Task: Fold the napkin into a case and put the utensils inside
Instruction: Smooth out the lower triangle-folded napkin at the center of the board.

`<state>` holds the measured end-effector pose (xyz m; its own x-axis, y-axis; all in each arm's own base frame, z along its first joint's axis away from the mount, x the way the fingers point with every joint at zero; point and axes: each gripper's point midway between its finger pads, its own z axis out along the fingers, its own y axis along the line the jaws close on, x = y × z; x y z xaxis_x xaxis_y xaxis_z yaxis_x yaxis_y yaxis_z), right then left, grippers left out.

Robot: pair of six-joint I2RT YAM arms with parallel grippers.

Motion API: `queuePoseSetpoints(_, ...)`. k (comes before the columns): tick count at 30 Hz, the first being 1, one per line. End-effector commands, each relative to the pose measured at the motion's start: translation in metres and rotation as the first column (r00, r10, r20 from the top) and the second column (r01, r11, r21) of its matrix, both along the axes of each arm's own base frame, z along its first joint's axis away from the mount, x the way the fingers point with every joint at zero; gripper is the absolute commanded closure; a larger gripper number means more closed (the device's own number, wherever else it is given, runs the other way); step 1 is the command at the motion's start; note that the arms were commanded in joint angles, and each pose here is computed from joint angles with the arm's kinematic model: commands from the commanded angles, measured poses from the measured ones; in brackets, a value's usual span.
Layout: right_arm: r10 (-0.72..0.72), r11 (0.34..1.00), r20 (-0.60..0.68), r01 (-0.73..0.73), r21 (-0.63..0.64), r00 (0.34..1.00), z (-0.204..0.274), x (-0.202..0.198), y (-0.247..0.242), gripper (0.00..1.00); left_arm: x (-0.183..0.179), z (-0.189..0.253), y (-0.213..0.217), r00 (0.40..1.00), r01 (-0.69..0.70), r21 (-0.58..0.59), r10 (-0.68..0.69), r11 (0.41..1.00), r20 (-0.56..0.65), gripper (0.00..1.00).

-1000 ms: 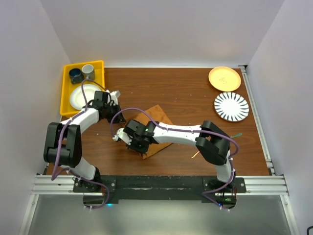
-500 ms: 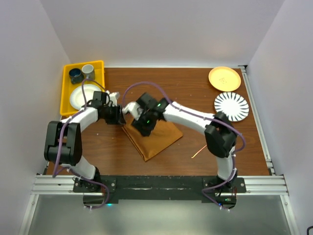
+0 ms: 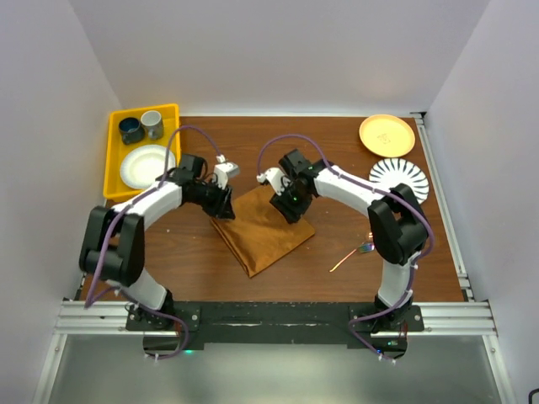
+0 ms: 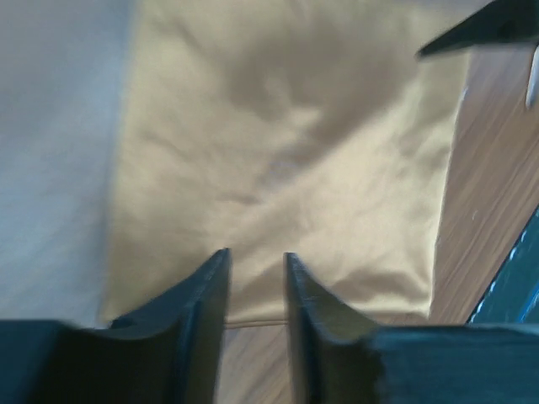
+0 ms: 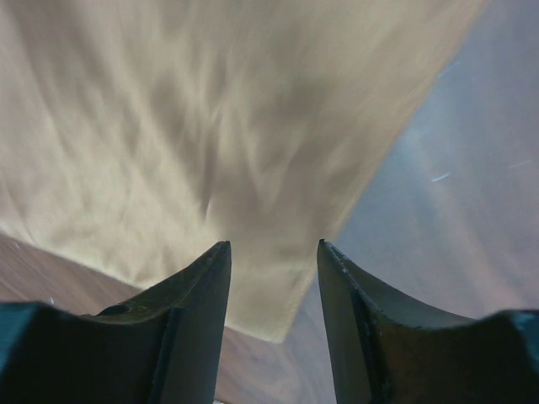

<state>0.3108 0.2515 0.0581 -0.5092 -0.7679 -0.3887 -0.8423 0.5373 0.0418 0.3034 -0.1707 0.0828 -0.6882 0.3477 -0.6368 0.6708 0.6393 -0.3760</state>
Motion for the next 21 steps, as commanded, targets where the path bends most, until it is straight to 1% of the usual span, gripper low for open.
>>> queuePoseSetpoints(1,0.045,0.999,-0.044,-0.046,-0.005,0.998,-0.010,-0.023,-0.009,0.52,-0.009,-0.043,0.006,0.989,0.078,0.046,-0.071,0.996,-0.128,0.70)
queuePoseSetpoints(3,0.050,0.999,-0.093,-0.051,-0.005,0.994,-0.021,-0.037,-0.013,0.53,-0.001,-0.054,0.008,0.987,0.080,0.061,-0.070,0.995,-0.146,0.70)
queuePoseSetpoints(6,0.058,0.998,-0.158,-0.056,0.019,0.986,-0.030,-0.055,-0.013,0.53,0.016,-0.059,0.010,0.988,0.084,0.075,-0.073,0.994,-0.135,0.70)
queuePoseSetpoints(8,0.059,0.997,-0.200,-0.050,0.050,0.978,-0.032,-0.066,-0.009,0.53,0.025,-0.058,0.008,0.989,0.098,0.074,-0.088,0.992,-0.121,0.68)
queuePoseSetpoints(9,0.082,0.995,-0.233,-0.065,0.077,0.969,-0.033,-0.077,-0.003,0.53,0.034,-0.058,0.006,0.989,0.107,0.074,-0.099,0.991,-0.106,0.67)
queuePoseSetpoints(11,0.102,0.992,-0.270,-0.076,0.105,0.957,-0.034,-0.090,0.005,0.53,0.041,-0.057,0.005,0.988,0.129,0.077,-0.121,0.989,-0.100,0.65)
queuePoseSetpoints(12,0.138,0.985,-0.299,-0.098,0.145,0.944,-0.031,-0.101,0.015,0.53,0.048,-0.054,0.002,0.987,0.140,0.061,-0.135,0.988,-0.089,0.63)
queuePoseSetpoints(14,0.168,0.973,-0.323,-0.104,0.208,0.931,-0.019,-0.109,0.028,0.50,0.052,-0.045,0.001,0.983,0.169,0.024,-0.167,0.985,-0.073,0.58)
queuePoseSetpoints(15,0.189,0.961,-0.333,-0.104,0.257,0.924,-0.005,-0.110,0.036,0.48,0.055,-0.026,-0.007,0.980,0.193,-0.037,-0.194,0.980,-0.034,0.55)
queuePoseSetpoints(17,0.211,0.939,-0.331,-0.097,0.329,0.920,0.018,-0.109,0.049,0.41,0.058,0.000,-0.008,0.978,0.207,-0.113,-0.206,0.972,0.020,0.47)
queuePoseSetpoints(18,0.213,0.922,-0.280,-0.098,0.374,0.936,0.040,-0.099,0.055,0.38,0.054,0.027,-0.013,0.973,0.230,-0.172,-0.219,0.958,0.077,0.38)
queuePoseSetpoints(19,0.196,0.912,-0.273,-0.073,0.403,0.942,0.052,-0.096,0.058,0.28,0.056,0.043,-0.014,0.971,0.226,-0.195,-0.206,0.954,0.118,0.08)
queuePoseSetpoints(20,0.181,0.903,-0.247,-0.061,0.425,0.952,0.064,-0.090,0.058,0.19,0.054,0.055,-0.016,0.968,0.226,-0.207,-0.196,0.952,0.155,0.00)
queuePoseSetpoints(21,0.152,0.885,-0.205,-0.040,0.464,0.967,0.083,-0.081,0.060,0.11,0.043,0.077,-0.015,0.968,0.205,-0.222,-0.164,0.953,0.191,0.00)
